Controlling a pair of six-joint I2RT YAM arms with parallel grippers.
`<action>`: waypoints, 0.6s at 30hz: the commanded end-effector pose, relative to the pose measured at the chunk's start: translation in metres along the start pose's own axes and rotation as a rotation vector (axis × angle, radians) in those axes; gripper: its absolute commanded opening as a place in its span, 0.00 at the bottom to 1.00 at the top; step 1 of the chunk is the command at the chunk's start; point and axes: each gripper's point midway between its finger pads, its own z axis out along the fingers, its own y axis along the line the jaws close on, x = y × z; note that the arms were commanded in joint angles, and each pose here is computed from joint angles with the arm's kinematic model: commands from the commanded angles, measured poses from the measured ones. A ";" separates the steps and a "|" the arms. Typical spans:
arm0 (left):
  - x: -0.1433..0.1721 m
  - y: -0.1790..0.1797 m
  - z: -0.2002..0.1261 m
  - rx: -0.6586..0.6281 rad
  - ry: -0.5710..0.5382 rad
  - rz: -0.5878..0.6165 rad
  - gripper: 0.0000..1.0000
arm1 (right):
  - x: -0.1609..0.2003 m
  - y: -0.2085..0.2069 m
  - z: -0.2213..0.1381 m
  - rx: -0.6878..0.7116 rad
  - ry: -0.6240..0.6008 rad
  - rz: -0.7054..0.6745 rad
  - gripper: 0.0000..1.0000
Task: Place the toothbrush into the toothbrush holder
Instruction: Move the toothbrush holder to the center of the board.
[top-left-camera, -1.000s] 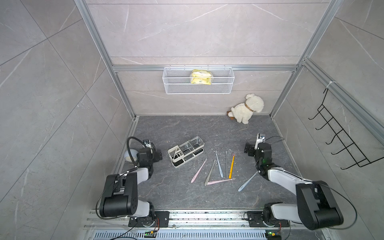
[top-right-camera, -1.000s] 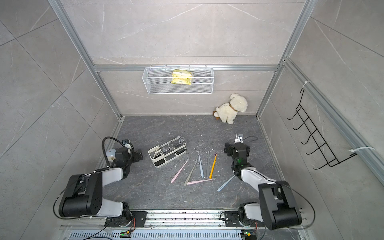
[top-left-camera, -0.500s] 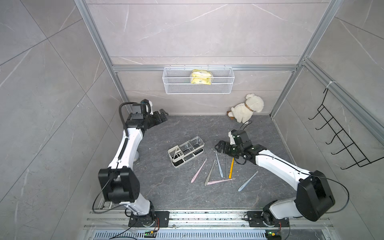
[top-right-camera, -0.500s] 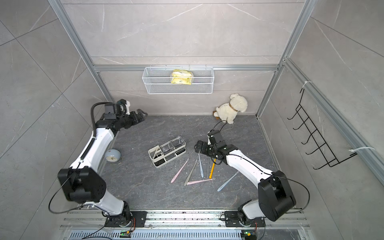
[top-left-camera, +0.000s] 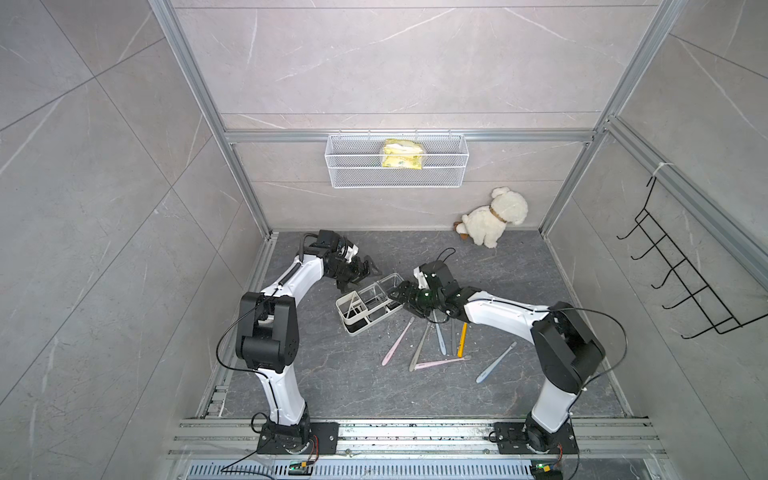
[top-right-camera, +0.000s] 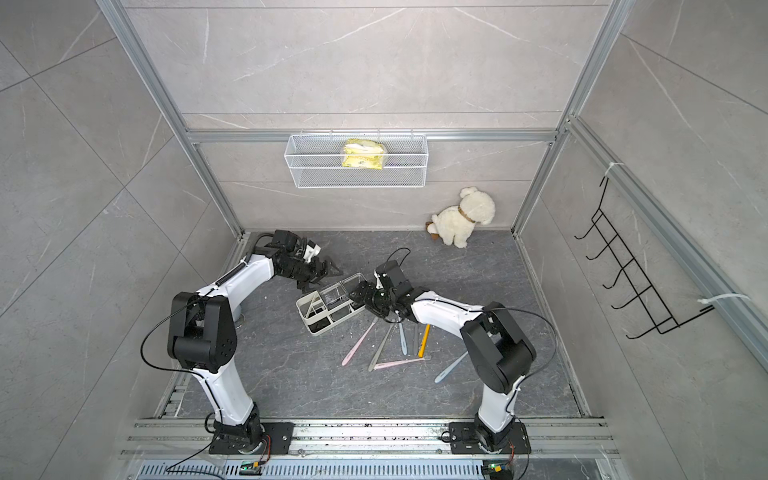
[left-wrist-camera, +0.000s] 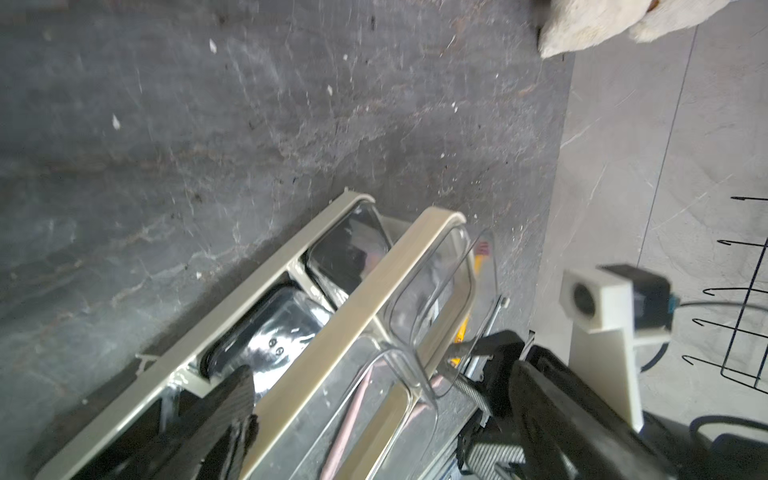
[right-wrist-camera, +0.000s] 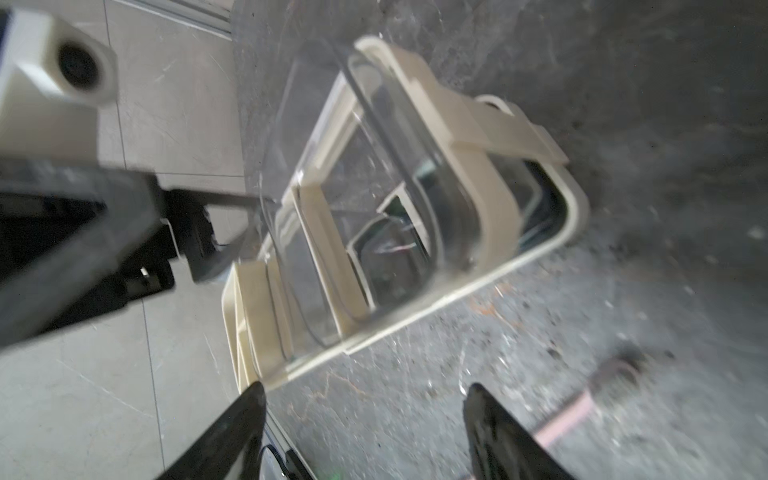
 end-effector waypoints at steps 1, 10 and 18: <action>0.017 -0.030 -0.017 0.112 -0.021 -0.032 0.91 | -0.019 0.031 0.016 -0.074 0.013 -0.007 0.67; 0.047 -0.018 -0.009 0.019 -0.094 -0.153 0.88 | -0.037 0.029 0.044 0.059 0.156 -0.098 0.65; 0.036 0.001 -0.021 -0.157 -0.146 -0.108 0.86 | -0.024 0.008 -0.007 0.134 0.104 -0.177 0.72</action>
